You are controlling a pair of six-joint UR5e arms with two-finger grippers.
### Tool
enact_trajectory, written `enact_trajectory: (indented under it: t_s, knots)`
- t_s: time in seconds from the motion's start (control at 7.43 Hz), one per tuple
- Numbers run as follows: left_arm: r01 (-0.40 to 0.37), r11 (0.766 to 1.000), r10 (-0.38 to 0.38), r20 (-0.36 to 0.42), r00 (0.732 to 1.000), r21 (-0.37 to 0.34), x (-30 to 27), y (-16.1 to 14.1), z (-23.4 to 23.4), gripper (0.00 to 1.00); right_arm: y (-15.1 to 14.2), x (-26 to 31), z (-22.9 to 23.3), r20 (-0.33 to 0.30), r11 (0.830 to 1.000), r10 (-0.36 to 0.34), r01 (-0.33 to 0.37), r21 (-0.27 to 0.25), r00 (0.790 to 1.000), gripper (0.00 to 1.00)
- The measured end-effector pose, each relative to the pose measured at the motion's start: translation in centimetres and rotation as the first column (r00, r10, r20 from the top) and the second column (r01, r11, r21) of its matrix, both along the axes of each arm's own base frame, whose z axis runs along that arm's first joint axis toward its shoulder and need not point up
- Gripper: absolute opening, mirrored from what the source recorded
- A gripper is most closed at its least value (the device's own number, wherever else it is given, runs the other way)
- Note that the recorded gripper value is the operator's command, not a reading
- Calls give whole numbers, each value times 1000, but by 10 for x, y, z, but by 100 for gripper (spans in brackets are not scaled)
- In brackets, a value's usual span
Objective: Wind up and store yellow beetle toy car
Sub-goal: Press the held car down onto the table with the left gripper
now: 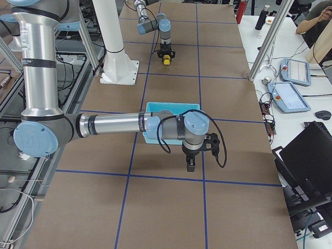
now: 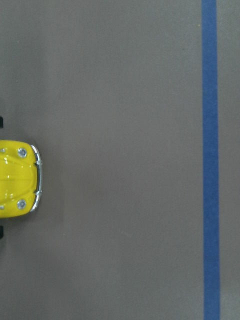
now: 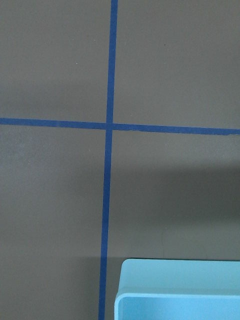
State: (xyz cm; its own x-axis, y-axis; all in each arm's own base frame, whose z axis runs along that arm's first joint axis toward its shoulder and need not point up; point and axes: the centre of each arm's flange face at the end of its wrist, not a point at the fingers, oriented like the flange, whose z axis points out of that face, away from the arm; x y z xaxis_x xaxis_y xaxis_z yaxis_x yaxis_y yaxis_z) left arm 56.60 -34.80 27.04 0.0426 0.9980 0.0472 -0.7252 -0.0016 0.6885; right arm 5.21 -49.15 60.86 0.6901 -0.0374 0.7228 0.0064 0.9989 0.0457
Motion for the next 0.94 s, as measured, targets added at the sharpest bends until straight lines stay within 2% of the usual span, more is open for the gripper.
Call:
enact_trajectory:
  t_s: [0.13, 0.27, 0.67, 0.94]
  knots:
    - [1, 1000, -1, 3, 1000, 1, 0, 0, 0, 15, 0, 0, 0, 0, 1000, 1, -1, -1, 1000, 100]
    - [2, 1000, -2, 4, 1000, 1, -1, 0, -1, 12, 0, 0, 0, 0, 1000, 1, -1, -1, 1000, 100]
    - [3, 1000, -2, -12, 1000, 13, -23, 3, -12, 12, 0, 0, 0, 0, 1000, 1, -1, 0, 1000, 100]
    - [22, 1000, -21, -25, 999, 21, -73, 7, -8, 10, 0, 0, -1, 1, 1000, 1, -1, 0, 1000, 100]
